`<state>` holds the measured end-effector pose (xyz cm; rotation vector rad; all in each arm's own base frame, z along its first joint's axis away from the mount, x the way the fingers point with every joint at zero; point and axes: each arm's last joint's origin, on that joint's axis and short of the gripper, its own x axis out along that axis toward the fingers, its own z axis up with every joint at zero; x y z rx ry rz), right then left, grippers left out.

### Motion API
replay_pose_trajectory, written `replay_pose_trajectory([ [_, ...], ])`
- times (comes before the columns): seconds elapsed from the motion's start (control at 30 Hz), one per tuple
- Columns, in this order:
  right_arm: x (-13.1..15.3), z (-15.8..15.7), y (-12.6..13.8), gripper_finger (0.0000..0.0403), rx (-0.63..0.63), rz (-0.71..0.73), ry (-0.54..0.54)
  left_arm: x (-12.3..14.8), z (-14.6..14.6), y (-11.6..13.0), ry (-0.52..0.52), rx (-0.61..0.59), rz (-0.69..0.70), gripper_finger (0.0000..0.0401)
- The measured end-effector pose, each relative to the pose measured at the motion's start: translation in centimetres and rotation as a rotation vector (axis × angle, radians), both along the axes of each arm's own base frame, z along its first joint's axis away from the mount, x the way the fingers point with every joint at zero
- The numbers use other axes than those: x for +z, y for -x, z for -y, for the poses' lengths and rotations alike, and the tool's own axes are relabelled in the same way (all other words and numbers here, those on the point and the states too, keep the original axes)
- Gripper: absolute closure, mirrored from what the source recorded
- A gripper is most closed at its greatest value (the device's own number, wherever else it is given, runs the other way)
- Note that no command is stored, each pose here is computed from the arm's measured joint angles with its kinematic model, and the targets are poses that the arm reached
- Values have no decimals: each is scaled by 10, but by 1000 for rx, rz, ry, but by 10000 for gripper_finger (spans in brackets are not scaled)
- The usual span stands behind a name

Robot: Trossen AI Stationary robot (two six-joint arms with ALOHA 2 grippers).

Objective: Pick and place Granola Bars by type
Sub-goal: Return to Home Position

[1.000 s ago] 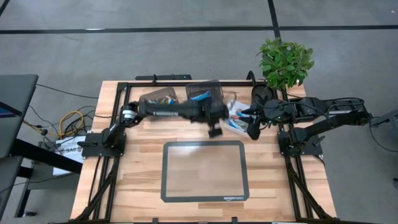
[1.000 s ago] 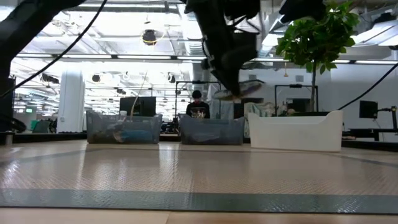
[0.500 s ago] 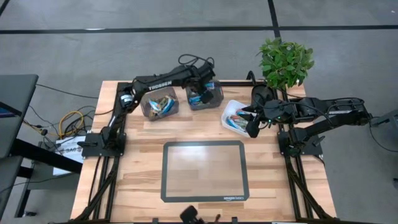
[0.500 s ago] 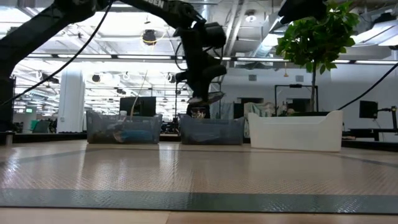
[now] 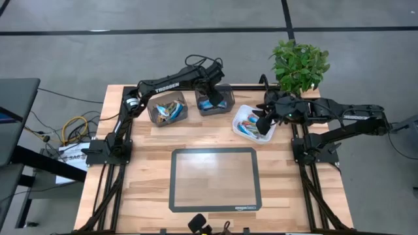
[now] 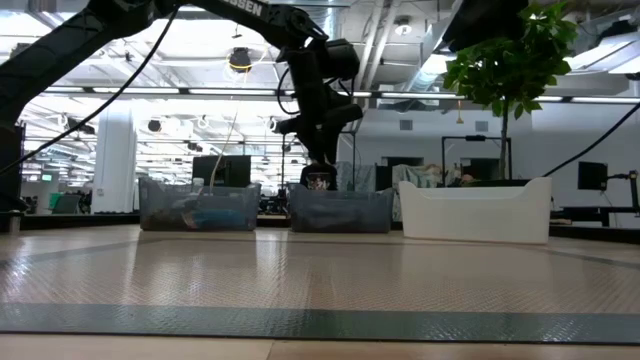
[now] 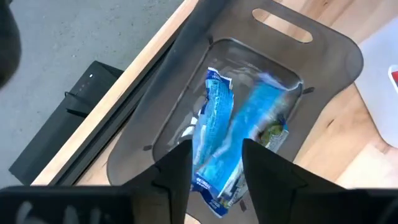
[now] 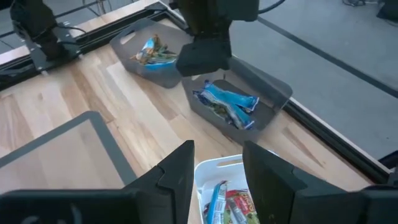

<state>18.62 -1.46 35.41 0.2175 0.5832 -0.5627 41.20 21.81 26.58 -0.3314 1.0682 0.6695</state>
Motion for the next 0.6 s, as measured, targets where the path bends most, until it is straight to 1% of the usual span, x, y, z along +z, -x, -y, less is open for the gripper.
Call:
replay_pose_trajectory([
  [0.1, 0, 0, 0, 274, 27, -5, -11, 0, 3, -1, -1, -6, 1, 260],
  [0.2, -1, -3, -1, 274, 121, -23, -26, 2, 8, -8, -8, -30, 35, 258],
  [0.27, 0, -9, 0, 274, 213, -30, -36, 5, 18, -14, 6, -70, 72, 258],
  [0.33, 0, -17, 6, 274, 302, -11, -33, 11, 30, -18, 32, -130, 115, 258],
  [0.4, -5, -26, 15, 274, 360, 57, -35, 21, 45, -22, 36, -200, 151, 258],
  [0.47, -18, -34, 27, 274, 406, 143, -58, 28, 61, -26, 30, -274, 172, 258],
  [0.57, -40, -42, 42, 274, 442, 350, -122, 41, 85, -31, 21, -381, 226, 258],
  [0.6, -49, -43, 48, 274, 453, 410, -146, 47, 92, -33, 25, -414, 262, 258],
])
